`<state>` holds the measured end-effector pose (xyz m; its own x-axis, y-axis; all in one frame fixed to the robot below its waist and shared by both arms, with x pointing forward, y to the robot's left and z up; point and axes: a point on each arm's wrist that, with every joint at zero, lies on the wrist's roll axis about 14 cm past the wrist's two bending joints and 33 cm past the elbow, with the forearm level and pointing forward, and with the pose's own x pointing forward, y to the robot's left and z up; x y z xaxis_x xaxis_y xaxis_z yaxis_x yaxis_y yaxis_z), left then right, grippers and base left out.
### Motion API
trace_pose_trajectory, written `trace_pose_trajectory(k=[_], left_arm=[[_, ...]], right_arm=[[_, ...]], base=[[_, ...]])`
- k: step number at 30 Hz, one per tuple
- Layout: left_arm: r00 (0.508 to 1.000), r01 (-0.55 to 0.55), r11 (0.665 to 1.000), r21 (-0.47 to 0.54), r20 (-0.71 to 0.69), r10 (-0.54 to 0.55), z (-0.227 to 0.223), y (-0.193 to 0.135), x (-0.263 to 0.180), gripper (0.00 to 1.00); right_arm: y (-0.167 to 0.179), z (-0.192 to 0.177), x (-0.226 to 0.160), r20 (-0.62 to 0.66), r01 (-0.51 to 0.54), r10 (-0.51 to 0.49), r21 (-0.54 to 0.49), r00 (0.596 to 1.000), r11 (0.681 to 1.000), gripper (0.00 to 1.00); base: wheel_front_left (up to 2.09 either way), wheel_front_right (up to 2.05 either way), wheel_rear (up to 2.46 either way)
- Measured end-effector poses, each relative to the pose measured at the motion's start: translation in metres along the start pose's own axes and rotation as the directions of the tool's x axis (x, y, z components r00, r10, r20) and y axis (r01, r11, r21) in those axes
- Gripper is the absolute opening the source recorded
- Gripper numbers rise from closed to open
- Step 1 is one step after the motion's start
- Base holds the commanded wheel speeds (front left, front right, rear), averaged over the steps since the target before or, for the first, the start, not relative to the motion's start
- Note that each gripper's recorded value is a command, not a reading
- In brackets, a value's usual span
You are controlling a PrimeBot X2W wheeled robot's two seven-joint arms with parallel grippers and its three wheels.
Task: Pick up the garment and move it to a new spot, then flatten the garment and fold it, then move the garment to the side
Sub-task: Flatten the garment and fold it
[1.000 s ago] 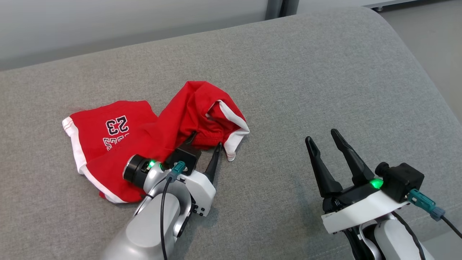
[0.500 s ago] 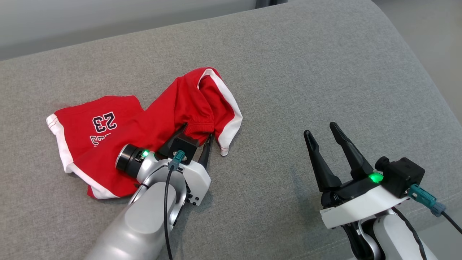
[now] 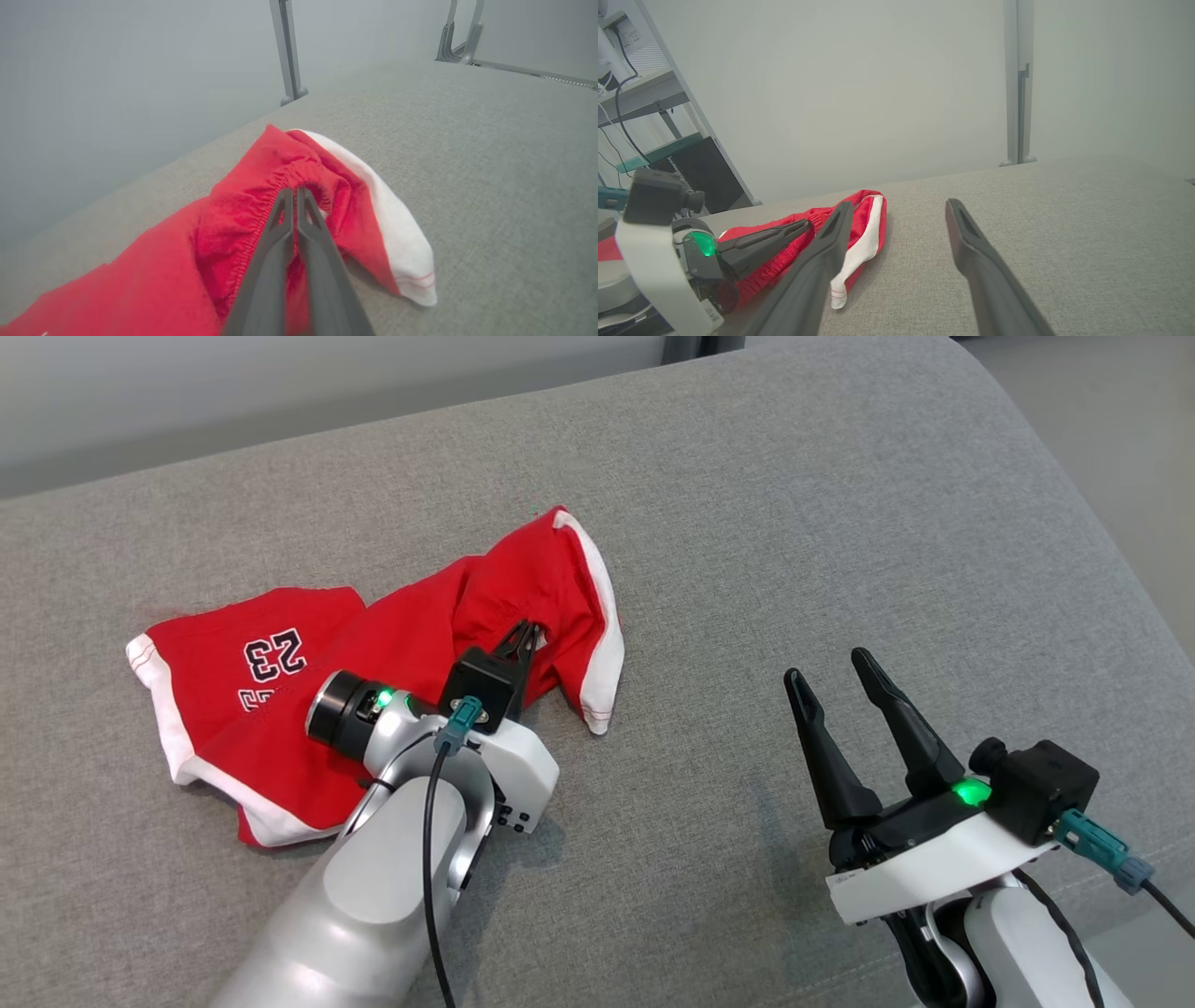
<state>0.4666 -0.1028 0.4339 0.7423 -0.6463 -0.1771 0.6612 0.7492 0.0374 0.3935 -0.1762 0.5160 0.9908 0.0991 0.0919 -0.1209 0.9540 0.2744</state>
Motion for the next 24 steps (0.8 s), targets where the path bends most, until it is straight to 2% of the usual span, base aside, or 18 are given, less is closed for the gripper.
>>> trace_pose_trajectory(k=[6, 12, 18, 24], left_arm=[[0.998, -0.019, 1.000, 0.003, 0.067, 0.019, 0.023, 0.008, 0.001, 0.00], [0.986, -0.091, 0.995, -0.038, 0.140, 0.095, 0.048, 0.031, -0.009, 0.00], [0.979, -0.170, 0.980, -0.107, 0.094, 0.180, 0.025, 0.055, -0.044, 0.00], [0.958, -0.276, 0.949, -0.153, 0.034, 0.284, 0.001, 0.087, -0.091, 0.00]], right_arm=[[0.004, 0.002, 0.001, 0.007, -0.011, 0.011, 0.002, 1.000, 1.000, 1.00], [0.011, 0.004, 0.002, 0.016, -0.034, 0.034, 0.007, 0.999, 0.999, 1.00], [0.025, 0.003, 0.004, 0.014, -0.082, 0.082, 0.014, 0.997, 0.997, 1.00], [0.044, -0.012, -0.004, -0.033, -0.142, 0.143, 0.040, 0.989, 0.989, 1.00]], base=[[0.00, 0.00, 0.00], [0.00, 0.00, 0.00], [0.00, 0.00, 0.00], [0.00, 0.00, 0.00]])
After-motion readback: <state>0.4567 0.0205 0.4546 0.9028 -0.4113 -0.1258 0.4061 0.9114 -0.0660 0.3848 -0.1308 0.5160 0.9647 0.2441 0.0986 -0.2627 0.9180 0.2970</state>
